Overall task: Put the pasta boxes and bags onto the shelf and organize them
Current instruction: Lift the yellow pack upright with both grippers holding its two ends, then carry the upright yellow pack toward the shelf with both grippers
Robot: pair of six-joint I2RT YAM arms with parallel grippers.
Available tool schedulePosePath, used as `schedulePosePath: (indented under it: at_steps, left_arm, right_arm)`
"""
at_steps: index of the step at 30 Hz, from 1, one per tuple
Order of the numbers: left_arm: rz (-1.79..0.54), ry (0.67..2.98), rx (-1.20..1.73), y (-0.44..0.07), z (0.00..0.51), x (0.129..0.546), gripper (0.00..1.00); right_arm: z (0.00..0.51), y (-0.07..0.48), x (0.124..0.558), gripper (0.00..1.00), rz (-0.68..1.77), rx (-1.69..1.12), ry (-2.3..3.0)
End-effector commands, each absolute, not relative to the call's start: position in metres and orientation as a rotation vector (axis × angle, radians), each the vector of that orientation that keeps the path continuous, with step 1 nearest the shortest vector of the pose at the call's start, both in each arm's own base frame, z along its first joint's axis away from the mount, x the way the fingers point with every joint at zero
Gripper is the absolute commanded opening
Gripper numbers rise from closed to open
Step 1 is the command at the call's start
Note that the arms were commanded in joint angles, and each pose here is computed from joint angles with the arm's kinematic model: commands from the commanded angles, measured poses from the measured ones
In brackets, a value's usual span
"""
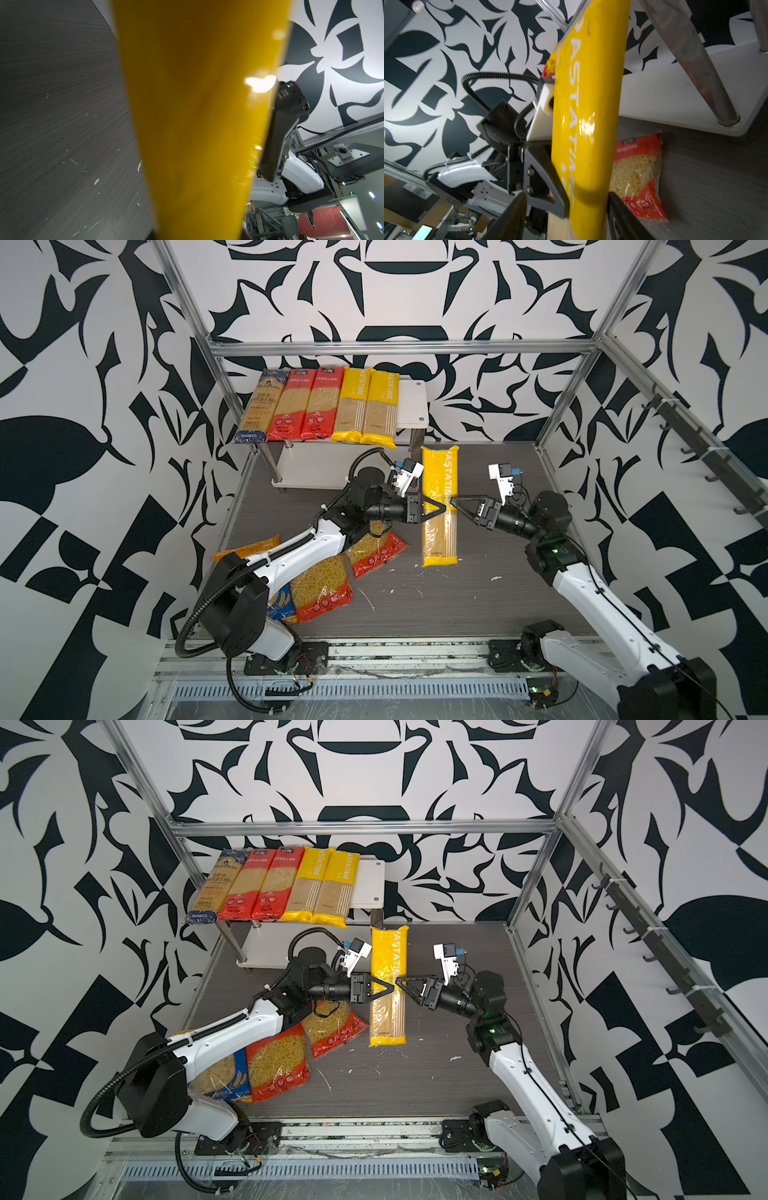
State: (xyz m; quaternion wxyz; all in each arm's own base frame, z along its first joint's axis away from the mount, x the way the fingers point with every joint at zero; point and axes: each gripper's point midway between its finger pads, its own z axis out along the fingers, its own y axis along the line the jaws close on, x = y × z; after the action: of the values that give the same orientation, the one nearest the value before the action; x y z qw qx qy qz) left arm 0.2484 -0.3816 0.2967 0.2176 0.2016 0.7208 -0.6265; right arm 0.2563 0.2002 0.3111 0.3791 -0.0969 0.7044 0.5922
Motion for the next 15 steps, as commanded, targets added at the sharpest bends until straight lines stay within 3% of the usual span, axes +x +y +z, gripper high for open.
schedulePosePath:
  at_steps: [1,8,15]
  left_arm:
    - [-1.704,1.775,0.498,-0.366,0.370,0.265,0.07]
    - [-1.759,1.725,0.451,-0.366,0.390,0.268,0.06]
    - [-1.809,1.688,0.454,-0.369,0.409,0.266,0.07]
  right_arm:
    - [0.293,0.202,0.244,0.69,1.546,-0.224,1.845]
    - [0.272,0.199,0.230,0.68,1.511,-0.186,1.858]
    - [0.295,0.206,0.237,0.56,1.572,-0.207,1.757]
